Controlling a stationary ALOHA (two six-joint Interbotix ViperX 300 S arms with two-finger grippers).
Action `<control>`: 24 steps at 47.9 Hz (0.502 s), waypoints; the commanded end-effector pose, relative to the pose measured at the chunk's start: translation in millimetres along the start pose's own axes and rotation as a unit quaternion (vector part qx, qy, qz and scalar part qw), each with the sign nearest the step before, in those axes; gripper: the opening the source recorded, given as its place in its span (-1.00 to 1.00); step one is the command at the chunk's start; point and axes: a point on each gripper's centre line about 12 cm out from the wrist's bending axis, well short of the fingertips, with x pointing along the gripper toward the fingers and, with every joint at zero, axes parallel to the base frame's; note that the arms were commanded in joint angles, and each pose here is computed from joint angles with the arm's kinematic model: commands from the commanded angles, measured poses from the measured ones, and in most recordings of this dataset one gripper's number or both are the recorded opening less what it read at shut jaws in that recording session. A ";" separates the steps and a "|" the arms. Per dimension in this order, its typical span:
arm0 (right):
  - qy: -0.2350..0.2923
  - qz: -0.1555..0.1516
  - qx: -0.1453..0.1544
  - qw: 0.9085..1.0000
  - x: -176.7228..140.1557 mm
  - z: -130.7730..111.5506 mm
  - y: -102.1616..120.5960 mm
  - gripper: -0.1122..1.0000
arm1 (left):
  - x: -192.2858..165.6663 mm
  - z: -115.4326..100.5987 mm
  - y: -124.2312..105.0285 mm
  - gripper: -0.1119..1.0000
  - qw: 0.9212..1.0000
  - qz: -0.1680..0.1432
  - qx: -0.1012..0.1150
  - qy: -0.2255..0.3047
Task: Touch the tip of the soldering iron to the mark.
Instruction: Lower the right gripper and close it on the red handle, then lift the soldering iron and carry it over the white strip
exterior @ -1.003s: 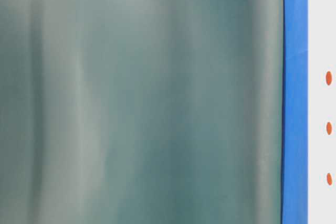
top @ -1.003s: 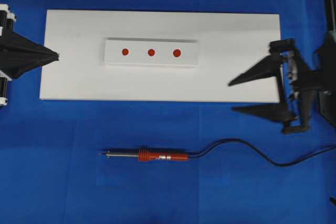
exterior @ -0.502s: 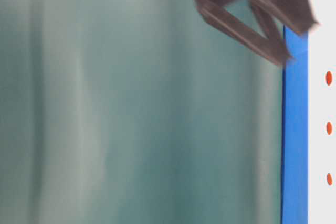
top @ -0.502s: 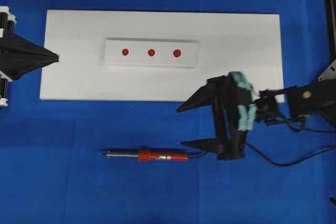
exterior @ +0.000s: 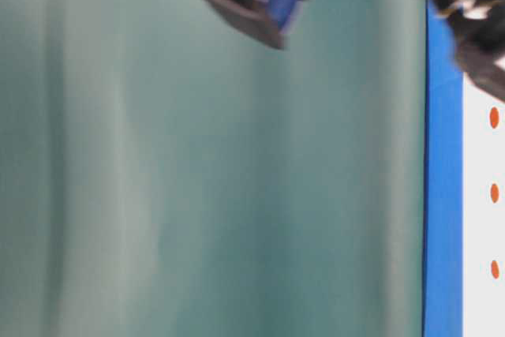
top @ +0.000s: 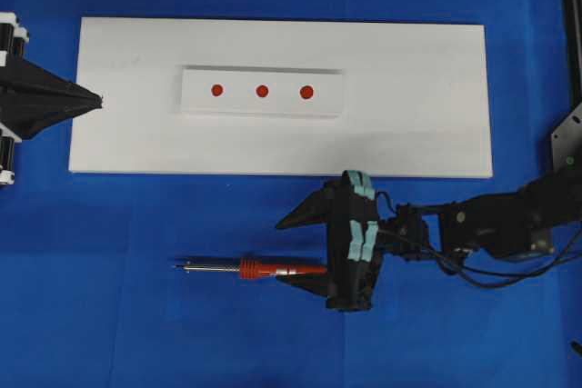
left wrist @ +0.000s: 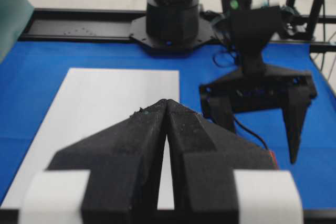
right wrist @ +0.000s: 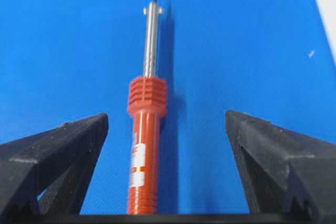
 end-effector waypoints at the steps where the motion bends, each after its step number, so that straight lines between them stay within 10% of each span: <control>1: -0.019 0.005 0.011 1.000 8.0 4.8 10.0 0.74 | 1.3 4.5 0.5 -0.80 1.000 0.001 0.001 -0.009; 24: 0.001 -0.002 0.007 1.000 31.5 -17.0 13.8 0.52 | 0.1 0.7 0.5 -0.80 1.000 0.001 0.000 -0.008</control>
